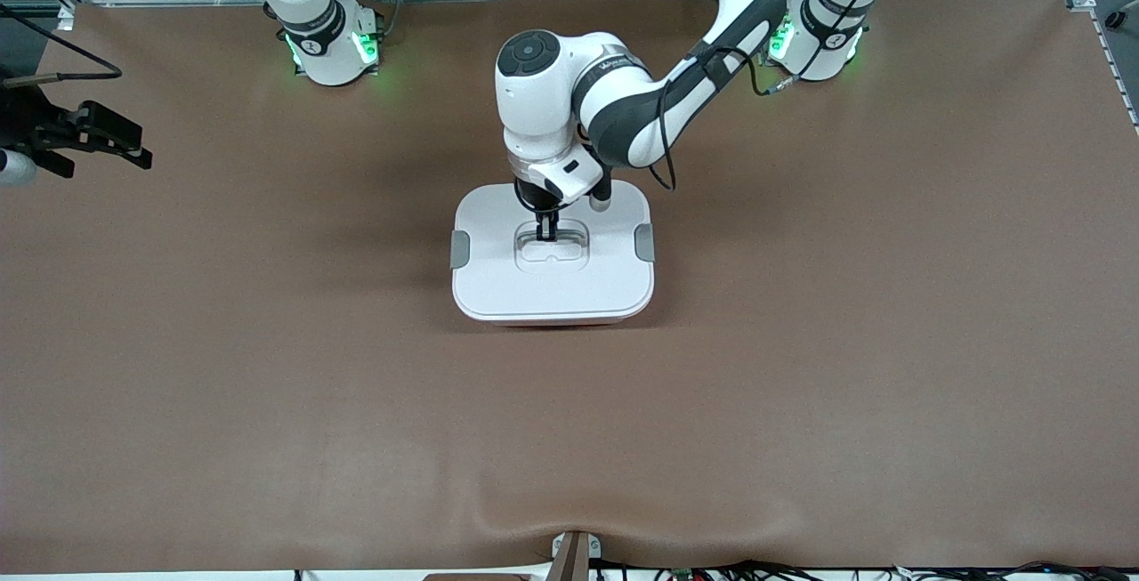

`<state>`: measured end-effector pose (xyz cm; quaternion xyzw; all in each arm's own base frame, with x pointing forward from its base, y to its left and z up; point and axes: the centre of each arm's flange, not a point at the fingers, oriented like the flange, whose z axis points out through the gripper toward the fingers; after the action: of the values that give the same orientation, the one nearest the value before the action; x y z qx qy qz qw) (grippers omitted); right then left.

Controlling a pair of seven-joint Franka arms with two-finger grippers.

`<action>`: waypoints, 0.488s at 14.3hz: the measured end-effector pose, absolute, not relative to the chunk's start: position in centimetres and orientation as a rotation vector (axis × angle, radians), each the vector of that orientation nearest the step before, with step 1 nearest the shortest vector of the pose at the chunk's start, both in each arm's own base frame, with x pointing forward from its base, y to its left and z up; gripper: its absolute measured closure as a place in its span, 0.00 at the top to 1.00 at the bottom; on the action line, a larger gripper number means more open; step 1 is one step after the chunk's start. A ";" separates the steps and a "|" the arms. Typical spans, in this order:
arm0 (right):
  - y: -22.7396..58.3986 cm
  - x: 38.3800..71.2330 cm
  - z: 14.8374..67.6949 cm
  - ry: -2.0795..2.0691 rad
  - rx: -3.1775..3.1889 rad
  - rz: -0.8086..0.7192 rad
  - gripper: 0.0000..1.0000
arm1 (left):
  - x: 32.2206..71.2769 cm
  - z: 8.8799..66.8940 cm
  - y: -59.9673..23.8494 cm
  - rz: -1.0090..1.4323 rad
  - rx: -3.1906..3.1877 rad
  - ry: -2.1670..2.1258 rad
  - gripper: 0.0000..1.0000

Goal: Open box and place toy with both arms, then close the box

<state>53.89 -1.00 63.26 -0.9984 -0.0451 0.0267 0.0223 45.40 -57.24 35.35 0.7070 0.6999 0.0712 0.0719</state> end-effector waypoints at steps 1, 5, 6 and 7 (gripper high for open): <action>-0.9 53.9 63.3 -0.141 -3.090 0.081 1.00 | 45.4 35.3 -57.3 0.214 2.126 2.103 0.07; -0.7 53.9 63.4 -0.148 -3.082 0.077 1.00 | 45.4 35.3 -57.2 0.214 2.127 2.104 0.07; -0.6 53.9 63.4 -0.152 -3.082 0.077 1.00 | 45.4 35.2 -57.2 0.215 2.127 2.104 0.07; -0.5 53.9 63.4 -0.154 -3.082 0.077 1.00 | 45.4 35.2 -57.2 0.215 2.128 2.104 0.07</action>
<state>53.91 -0.49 63.37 -0.9981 -0.0498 0.0248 0.0276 45.35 -57.24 35.21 0.7074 0.6997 0.0714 0.0706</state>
